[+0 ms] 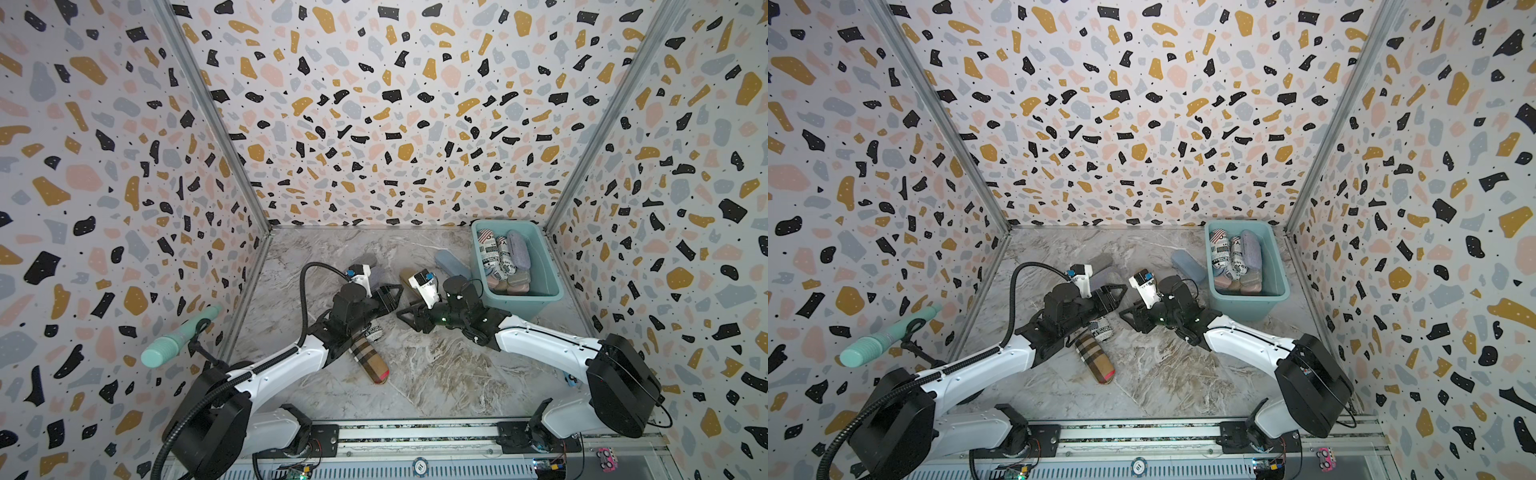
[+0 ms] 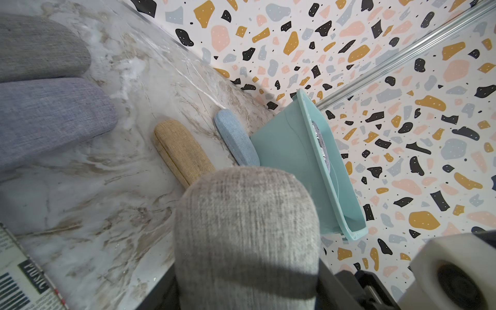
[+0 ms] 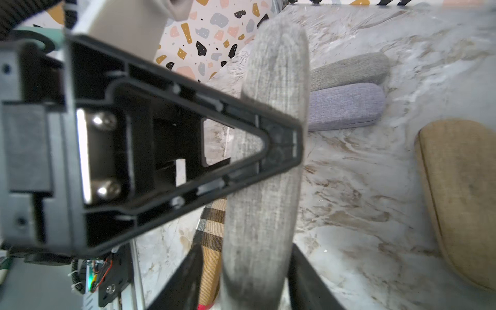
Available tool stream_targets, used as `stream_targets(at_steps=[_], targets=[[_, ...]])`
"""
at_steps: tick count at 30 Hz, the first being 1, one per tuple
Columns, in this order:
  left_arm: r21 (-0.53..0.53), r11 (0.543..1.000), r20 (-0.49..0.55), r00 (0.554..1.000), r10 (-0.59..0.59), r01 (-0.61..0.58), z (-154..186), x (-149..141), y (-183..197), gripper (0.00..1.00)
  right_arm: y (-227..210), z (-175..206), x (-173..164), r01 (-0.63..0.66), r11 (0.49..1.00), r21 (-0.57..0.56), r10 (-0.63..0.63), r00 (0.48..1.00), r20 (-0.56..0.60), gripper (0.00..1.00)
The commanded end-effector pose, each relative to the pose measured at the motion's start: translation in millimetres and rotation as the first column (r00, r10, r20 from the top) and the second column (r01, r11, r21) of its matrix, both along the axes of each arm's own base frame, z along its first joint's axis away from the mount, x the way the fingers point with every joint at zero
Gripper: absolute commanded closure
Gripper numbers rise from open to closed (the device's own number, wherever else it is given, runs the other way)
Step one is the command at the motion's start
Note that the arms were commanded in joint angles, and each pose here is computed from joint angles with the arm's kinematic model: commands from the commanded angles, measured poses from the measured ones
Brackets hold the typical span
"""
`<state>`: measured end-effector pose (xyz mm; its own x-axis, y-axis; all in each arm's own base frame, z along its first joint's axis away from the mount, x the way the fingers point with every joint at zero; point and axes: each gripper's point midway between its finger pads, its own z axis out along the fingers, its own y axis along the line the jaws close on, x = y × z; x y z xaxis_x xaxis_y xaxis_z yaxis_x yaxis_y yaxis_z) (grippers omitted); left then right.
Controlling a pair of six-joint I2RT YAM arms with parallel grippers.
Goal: Put the glasses cases into the storage boxes
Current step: Pick up the glasses case at the center of the board.
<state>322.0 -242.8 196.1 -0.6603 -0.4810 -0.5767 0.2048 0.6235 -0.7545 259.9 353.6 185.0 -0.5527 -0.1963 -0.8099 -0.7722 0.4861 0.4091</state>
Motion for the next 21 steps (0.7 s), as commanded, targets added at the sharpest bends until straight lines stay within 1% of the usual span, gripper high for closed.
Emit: stream_targets(at_steps=[1, 5, 8, 10, 11, 12, 14, 17, 21], targets=[[-0.067, 0.998, 0.075, 0.997, -0.008, 0.013, 26.3, 0.3, -5.4, 0.4, 10.9, 27.1, -0.4, -0.032, 0.998, 0.055, 0.029, 0.998, 0.048, 0.62], [-0.067, 0.998, 0.082, 0.997, -0.011, 0.017, 28.9, 1.4, -6.7, 0.37, 12.8, 24.6, -4.8, -0.046, 0.998, 0.049, 0.044, 0.998, 0.044, 0.67], [-0.062, 0.998, 0.09, 0.996, -0.024, 0.03, 31.4, 2.1, -9.4, 0.26, 13.1, 26.7, -6.8, -0.051, 0.997, 0.053, 0.048, 0.998, 0.05, 0.69], [-0.048, 0.998, 0.102, 0.994, -0.035, 0.04, 34.3, 2.0, -10.6, 0.16, 12.0, 27.8, -6.8, -0.046, 0.997, 0.054, 0.043, 0.998, 0.054, 0.69], [-0.042, 0.999, 0.103, 0.994, -0.03, 0.034, 35.6, 2.3, -9.3, 0.01, 11.5, 28.4, -6.5, -0.043, 0.998, 0.055, 0.04, 0.998, 0.057, 0.69], [-0.012, 0.999, 0.124, 0.992, -0.031, 0.032, 37.0, 2.8, -7.7, 0.0, 10.9, 29.6, -6.1, -0.039, 0.998, 0.056, 0.036, 0.997, 0.061, 0.69], [0.015, 1.0, 0.144, 0.989, -0.028, 0.026, 39.8, 2.8, -4.6, 0.01, 9.4, 29.6, -5.2, -0.031, 0.998, 0.048, 0.028, 0.998, 0.065, 0.69], [0.04, 0.999, 0.152, 0.988, 0.009, -0.015, 43.2, 3.9, 4.2, 0.0, 5.4, 30.5, -4.0, -0.013, 0.999, 0.036, 0.01, 0.997, 0.073, 0.69], [0.081, 0.991, 0.174, 0.981, 0.089, -0.105, 51.8, 5.3, 23.9, 0.0, -2.5, 30.9, -1.1, 0.028, 0.999, 0.019, -0.029, 0.996, 0.08, 0.69]])
